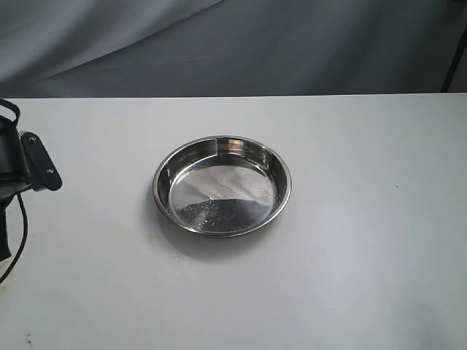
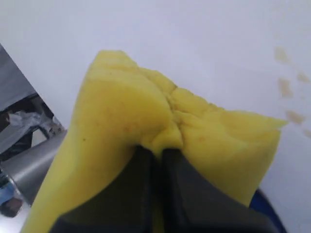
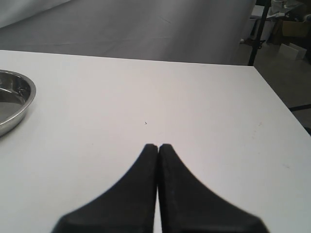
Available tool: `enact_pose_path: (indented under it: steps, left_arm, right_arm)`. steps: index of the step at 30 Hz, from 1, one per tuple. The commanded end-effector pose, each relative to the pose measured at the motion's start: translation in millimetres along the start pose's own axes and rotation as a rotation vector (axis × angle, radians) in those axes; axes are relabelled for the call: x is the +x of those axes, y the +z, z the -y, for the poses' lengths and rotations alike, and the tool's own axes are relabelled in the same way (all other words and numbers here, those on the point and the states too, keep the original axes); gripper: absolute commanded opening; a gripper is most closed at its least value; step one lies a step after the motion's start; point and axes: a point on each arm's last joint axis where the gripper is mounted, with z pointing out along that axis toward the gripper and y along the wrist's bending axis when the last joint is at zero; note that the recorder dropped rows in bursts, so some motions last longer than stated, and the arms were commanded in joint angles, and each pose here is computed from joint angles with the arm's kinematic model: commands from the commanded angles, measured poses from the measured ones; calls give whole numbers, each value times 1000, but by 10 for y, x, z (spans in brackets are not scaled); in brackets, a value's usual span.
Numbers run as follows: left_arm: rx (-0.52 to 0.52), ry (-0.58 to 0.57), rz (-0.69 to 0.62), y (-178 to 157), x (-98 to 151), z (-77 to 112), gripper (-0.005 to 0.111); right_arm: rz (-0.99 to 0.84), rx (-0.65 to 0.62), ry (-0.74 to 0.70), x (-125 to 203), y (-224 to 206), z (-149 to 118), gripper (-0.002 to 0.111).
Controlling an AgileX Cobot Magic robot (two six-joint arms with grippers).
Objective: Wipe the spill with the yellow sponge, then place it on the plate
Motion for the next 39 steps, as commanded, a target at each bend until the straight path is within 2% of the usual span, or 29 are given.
enact_pose_path:
  steps: [1, 4, 7, 10, 18, 20, 25, 32, 39]
  left_arm:
    - [-52, 106, -155, 86, 59, 2, 0]
    - [-7, 177, -193, 147, 53, 84, 0]
    - [58, 304, -255, 241, 50, 205, 0]
    - [47, 364, -348, 337, 50, 262, 0]
    - [71, 497, -427, 577, -69, 532, 0]
    - [54, 541, -406, 594, -137, 612, 0]
    - [27, 581, -246, 477, -358, 815, 0]
    - [106, 523, -120, 217, -633, 1009, 0]
    - [167, 558, 14, 37, -772, 1255, 0]
  right_arm:
    - [3, -2, -6, 8, -1, -1, 0]
    - [3, -2, -6, 8, -1, -1, 0]
    - [3, -2, -6, 8, -1, -1, 0]
    - [3, -2, -6, 8, -1, -1, 0]
    - [3, -2, -8, 8, -1, -1, 0]
    - [3, -2, -8, 8, -1, -1, 0]
    - [3, -2, -8, 8, -1, -1, 0]
    - [3, -2, -6, 8, -1, -1, 0]
    - [3, -2, -6, 8, -1, -1, 0]
